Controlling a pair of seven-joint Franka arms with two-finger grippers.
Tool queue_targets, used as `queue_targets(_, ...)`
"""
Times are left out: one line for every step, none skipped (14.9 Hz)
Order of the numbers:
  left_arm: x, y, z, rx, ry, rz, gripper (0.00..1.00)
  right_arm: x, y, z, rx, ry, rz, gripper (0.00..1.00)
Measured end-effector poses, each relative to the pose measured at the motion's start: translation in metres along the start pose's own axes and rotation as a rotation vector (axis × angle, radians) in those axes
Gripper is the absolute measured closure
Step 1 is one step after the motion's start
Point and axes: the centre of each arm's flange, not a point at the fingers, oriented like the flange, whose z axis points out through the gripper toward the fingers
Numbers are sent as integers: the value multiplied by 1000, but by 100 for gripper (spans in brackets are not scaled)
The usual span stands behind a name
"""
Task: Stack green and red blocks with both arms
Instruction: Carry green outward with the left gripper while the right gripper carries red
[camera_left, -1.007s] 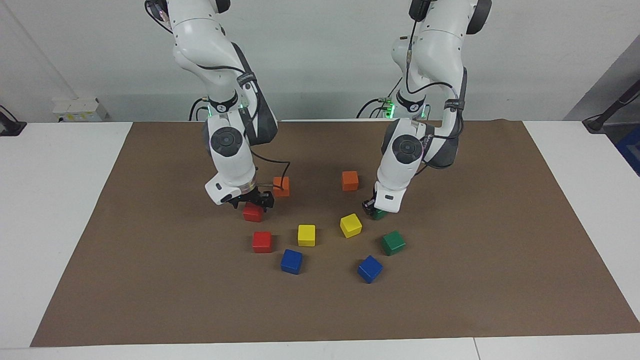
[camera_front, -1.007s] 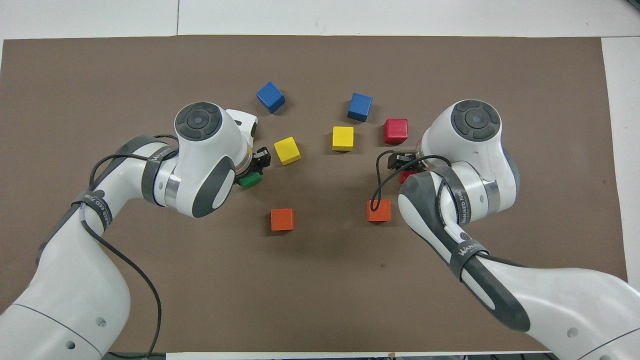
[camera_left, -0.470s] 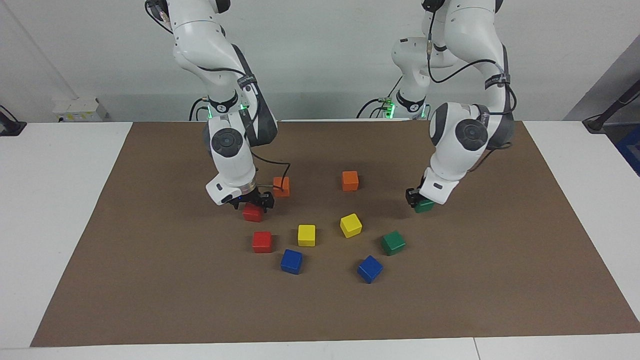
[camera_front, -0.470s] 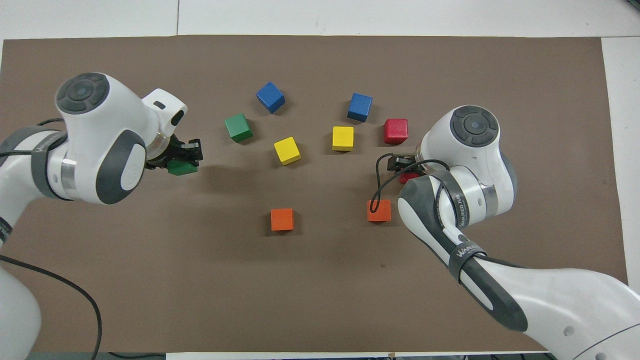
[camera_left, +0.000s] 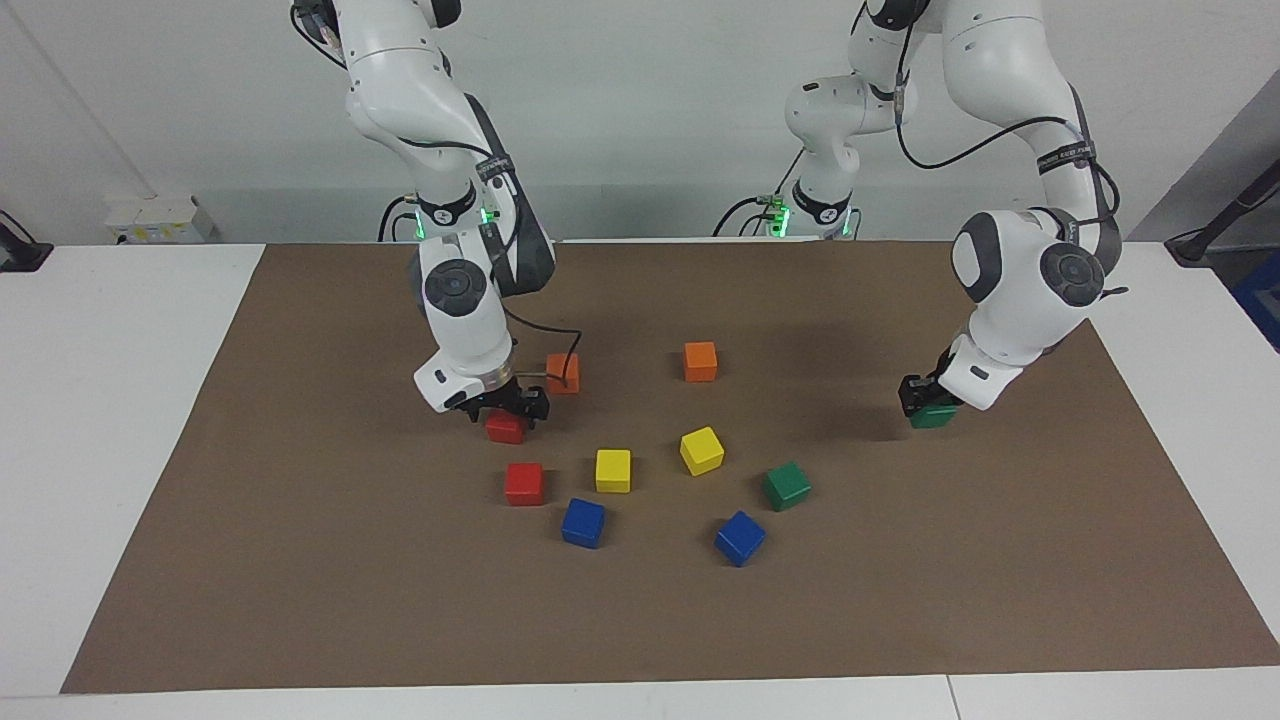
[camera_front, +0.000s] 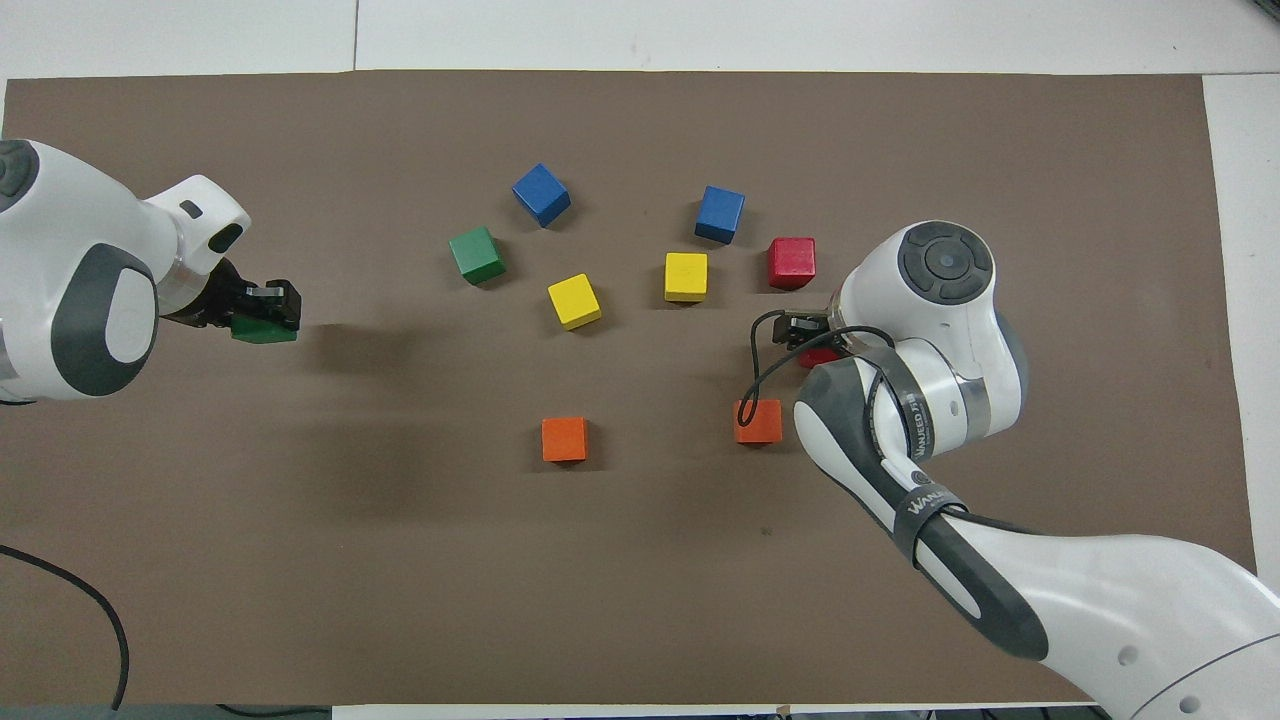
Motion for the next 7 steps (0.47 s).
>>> queue_targets(0, -5, 2, -1, 6, 10, 45, 0, 0, 0, 0, 0, 0, 7)
queue_targets(1, -11, 6, -3, 12, 14, 45, 0, 0, 0, 0, 0, 0, 18)
queue_targets(2, -17, 11, -4, 15, 15, 45, 0, 0, 0, 0, 0, 0, 29)
queue_targets(3, -21, 16, -6, 16, 16, 45, 0, 0, 0, 0, 0, 0, 42)
queue_targets(4, -24, 21, -8, 19, 16, 45, 0, 0, -1, -1, -2, 0, 45)
queue_targets(6, -29, 25, -9, 20, 15, 45, 1, -1, -4, -3, -6, 0, 45)
queue_targets(6, -33, 28, -11, 19, 15, 45, 4, -1, -11, -6, -11, 1, 45)
